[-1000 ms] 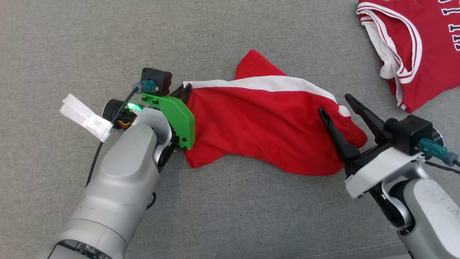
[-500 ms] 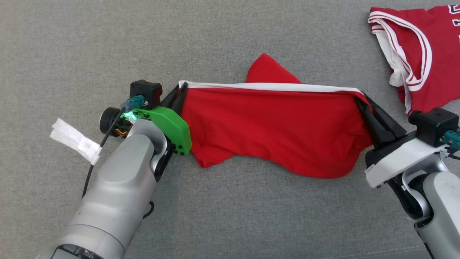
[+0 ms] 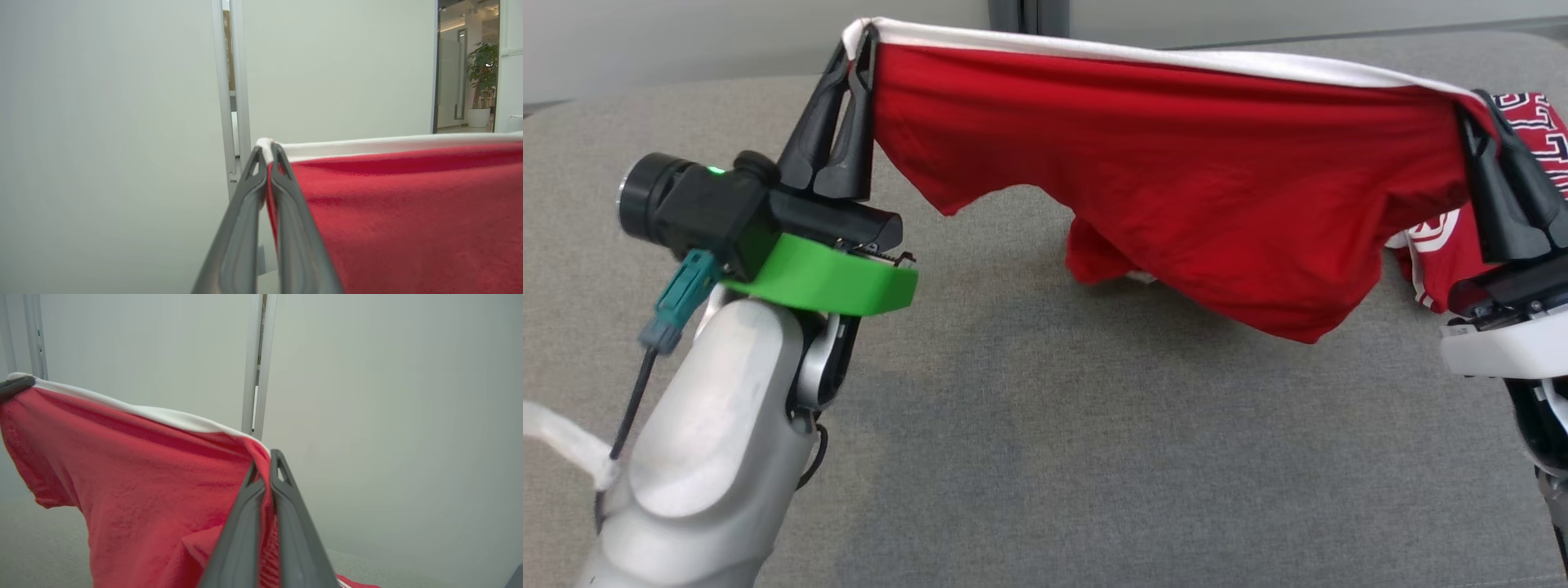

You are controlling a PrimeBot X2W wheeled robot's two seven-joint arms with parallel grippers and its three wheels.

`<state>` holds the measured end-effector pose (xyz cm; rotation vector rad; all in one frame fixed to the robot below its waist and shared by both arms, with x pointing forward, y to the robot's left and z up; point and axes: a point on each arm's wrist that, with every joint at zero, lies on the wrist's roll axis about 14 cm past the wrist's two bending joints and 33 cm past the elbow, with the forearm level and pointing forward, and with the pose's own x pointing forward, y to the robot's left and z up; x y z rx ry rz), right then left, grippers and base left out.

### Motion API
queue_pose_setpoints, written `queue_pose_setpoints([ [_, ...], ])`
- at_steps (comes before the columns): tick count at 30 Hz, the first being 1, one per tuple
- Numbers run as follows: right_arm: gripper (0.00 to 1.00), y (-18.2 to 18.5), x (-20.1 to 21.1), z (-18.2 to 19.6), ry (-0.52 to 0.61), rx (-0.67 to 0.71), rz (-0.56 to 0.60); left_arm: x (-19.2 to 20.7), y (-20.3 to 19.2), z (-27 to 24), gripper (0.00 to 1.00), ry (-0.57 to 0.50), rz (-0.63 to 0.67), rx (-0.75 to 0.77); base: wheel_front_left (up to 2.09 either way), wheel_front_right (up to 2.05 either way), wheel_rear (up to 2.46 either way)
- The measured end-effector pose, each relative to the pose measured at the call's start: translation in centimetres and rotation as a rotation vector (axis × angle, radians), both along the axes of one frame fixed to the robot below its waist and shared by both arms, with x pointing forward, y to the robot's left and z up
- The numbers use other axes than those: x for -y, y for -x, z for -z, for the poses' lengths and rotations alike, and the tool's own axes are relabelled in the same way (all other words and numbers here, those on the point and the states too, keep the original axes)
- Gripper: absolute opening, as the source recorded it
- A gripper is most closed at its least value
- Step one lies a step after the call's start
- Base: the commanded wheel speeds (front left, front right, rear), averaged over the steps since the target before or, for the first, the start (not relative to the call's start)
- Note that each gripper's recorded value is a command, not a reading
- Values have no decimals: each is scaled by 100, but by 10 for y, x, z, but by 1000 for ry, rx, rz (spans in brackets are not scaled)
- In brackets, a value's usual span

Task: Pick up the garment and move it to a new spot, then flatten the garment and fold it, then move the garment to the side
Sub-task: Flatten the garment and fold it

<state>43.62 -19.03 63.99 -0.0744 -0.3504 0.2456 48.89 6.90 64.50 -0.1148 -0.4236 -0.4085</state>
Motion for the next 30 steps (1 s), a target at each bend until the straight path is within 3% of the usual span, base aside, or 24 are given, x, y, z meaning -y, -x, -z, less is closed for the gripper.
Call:
queue_pose_setpoints([
  [7,0,28,-1,-66,10,153,13,-13,54,-93,0,-10,-20,249,0,0,0],
  [14,0,24,-4,-75,-6,145,-8,-16,57,-100,0,-15,-12,228,0,0,0],
  [20,0,-12,2,-72,-14,114,-15,-3,19,-86,0,3,36,163,0,0,0],
  [30,0,-113,-18,-78,-60,107,-78,-6,-91,-82,0,60,-22,119,0,0,0],
])
